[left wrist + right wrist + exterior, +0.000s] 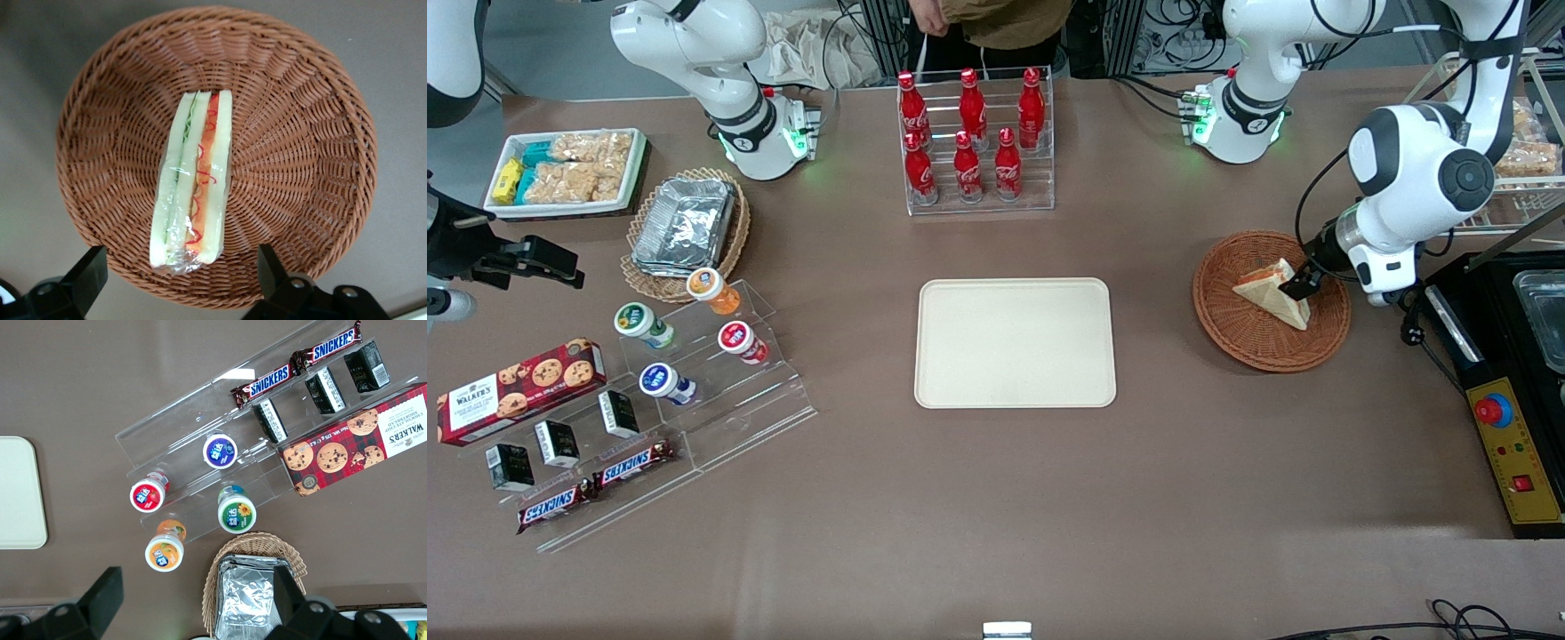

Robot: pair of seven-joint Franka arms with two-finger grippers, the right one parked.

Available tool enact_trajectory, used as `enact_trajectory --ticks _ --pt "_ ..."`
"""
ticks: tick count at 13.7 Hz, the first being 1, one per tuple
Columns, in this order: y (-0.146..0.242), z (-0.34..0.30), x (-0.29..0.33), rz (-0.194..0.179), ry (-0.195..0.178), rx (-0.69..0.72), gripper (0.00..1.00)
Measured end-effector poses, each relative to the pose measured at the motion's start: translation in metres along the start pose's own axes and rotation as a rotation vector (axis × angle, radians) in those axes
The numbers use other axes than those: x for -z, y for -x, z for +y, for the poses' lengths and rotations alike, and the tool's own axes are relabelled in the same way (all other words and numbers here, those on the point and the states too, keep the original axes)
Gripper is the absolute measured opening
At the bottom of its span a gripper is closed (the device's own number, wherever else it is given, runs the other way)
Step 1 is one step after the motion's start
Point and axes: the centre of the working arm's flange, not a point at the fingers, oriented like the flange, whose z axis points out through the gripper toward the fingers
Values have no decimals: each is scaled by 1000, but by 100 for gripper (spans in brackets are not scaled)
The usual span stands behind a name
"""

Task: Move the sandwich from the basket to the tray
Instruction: 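Close the left gripper on the sandwich's edge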

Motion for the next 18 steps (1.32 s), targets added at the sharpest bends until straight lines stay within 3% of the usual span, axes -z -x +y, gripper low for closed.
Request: enact_trajectory --ticks 5,11,15,18 --pt "-7 3 -31 -16 -22 51 100" --pt "-10 1 -61 -44 -73 60 100" --pt "-10 1 -65 -47 -79 62 97" --pt "-10 2 -65 -44 -76 60 69"
